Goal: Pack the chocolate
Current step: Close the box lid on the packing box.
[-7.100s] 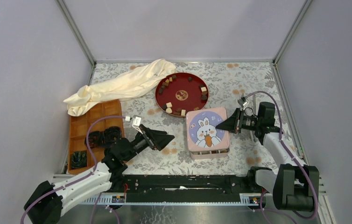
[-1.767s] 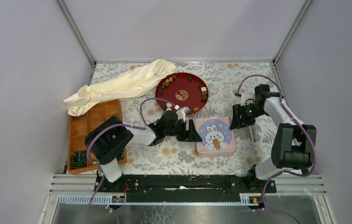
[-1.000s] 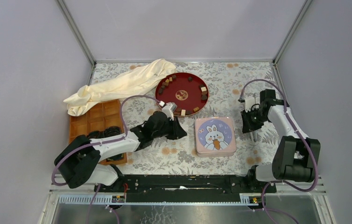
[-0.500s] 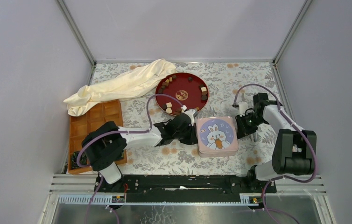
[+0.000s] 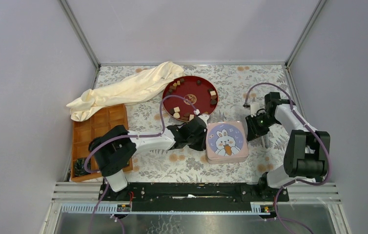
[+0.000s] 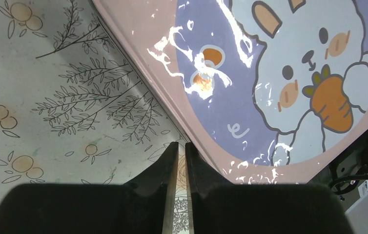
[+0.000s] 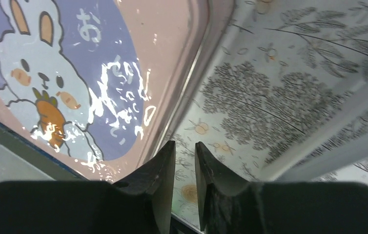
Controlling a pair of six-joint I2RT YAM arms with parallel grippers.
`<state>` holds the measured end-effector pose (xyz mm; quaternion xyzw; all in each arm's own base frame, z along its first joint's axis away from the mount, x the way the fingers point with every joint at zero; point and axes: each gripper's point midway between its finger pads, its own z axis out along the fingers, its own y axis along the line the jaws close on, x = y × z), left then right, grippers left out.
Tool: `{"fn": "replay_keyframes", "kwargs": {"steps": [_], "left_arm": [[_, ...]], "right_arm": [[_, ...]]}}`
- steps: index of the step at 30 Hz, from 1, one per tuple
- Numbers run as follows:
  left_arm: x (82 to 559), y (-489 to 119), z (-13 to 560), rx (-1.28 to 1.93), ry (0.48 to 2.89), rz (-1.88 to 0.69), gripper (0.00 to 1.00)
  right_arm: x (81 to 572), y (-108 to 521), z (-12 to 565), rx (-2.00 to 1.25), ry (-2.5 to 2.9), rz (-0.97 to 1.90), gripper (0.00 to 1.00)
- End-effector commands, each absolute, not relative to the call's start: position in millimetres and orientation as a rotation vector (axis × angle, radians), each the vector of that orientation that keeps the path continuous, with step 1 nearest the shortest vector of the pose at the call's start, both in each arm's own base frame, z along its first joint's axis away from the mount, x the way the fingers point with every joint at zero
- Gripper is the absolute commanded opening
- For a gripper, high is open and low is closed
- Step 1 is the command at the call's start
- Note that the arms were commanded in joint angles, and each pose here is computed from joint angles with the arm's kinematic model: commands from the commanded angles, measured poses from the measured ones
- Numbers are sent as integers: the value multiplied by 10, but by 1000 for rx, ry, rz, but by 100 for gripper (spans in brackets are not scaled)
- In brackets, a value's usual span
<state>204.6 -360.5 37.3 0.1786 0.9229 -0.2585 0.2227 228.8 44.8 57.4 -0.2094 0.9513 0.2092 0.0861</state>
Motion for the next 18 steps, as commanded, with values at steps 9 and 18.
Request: {"fn": "replay_keyframes", "kwargs": {"steps": [9,18], "left_arm": [[2142,-3726,509,538,2480,-708,19],[2122,-3758,549,547,2471,-737,20]], "right_arm": [[2428,373,1314,-694,2526,519,53],[2198,706,1083,-695,2563,898,80]]}}
